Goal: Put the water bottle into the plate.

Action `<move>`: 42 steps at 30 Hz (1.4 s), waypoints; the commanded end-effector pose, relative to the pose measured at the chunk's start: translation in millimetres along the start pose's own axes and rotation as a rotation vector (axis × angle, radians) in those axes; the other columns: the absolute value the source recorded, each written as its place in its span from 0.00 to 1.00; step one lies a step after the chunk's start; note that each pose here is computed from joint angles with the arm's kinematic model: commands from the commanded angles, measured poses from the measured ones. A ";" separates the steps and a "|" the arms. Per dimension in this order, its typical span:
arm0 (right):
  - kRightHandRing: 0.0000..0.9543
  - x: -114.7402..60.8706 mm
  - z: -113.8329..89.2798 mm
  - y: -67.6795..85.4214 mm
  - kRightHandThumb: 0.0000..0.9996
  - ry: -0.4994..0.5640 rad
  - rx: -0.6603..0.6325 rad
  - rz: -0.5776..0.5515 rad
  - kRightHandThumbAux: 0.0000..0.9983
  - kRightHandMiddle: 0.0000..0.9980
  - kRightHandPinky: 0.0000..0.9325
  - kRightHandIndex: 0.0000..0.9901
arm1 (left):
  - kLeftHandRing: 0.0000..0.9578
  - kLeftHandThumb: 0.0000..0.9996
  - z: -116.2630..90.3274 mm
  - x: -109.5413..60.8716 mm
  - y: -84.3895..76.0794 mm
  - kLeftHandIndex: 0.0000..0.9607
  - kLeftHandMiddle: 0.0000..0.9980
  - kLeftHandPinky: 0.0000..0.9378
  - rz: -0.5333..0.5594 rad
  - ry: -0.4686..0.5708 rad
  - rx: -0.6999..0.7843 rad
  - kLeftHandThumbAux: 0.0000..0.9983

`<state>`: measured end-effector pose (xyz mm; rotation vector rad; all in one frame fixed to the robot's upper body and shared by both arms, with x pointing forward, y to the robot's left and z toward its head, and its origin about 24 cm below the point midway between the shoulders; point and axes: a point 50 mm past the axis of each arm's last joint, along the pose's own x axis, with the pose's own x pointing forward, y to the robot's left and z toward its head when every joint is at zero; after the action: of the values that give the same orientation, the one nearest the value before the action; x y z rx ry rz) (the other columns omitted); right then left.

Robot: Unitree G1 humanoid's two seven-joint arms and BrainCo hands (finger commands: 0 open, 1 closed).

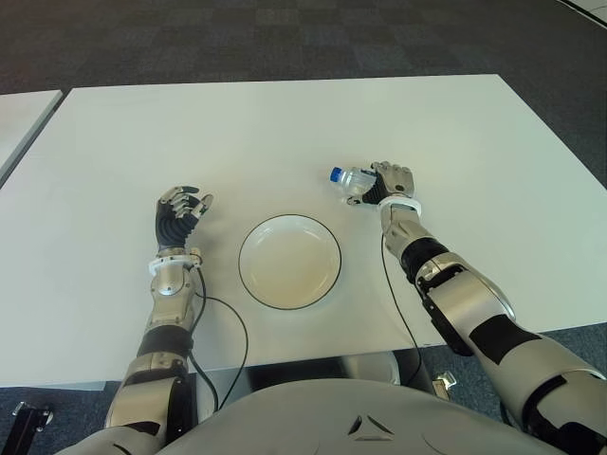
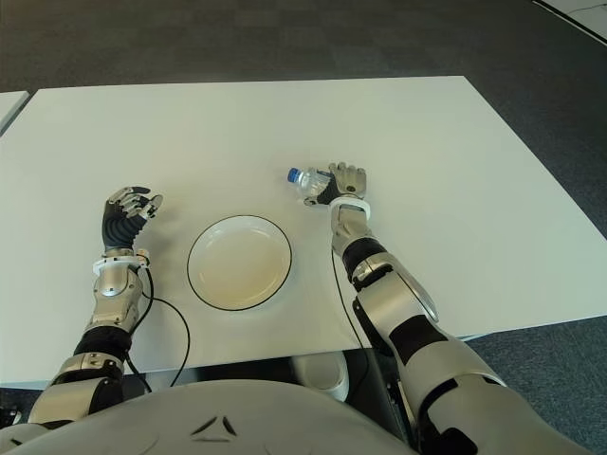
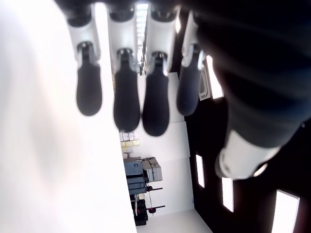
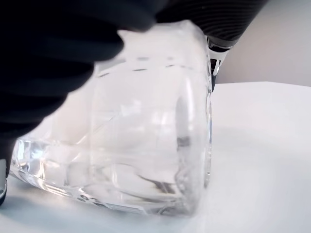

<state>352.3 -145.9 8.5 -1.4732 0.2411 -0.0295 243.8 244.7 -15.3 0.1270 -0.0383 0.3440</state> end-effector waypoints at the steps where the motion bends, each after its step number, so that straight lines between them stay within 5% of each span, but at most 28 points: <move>1: 0.63 -9.9 -18.8 22.4 0.70 0.109 0.021 0.073 0.68 0.58 0.71 0.41 | 0.63 0.71 -5.2 -3.2 3.7 0.45 0.63 0.61 0.025 0.030 -0.001 0.71; 15: 0.78 -9.0 -21.4 22.2 0.71 0.152 0.094 0.085 0.71 0.76 0.83 0.44 | 0.64 0.71 -3.4 -2.3 5.1 0.45 0.63 0.63 -0.013 -0.004 0.013 0.72; 42: 0.81 -2.9 -22.0 18.7 0.71 0.134 0.462 0.211 0.72 0.77 0.86 0.44 | 0.64 0.71 -5.4 -2.3 5.0 0.45 0.64 0.63 0.019 0.015 -0.024 0.71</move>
<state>360.5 -163.8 15.4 -1.0578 0.3643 -0.0722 241.7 249.0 -16.6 0.1117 -0.0455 0.3503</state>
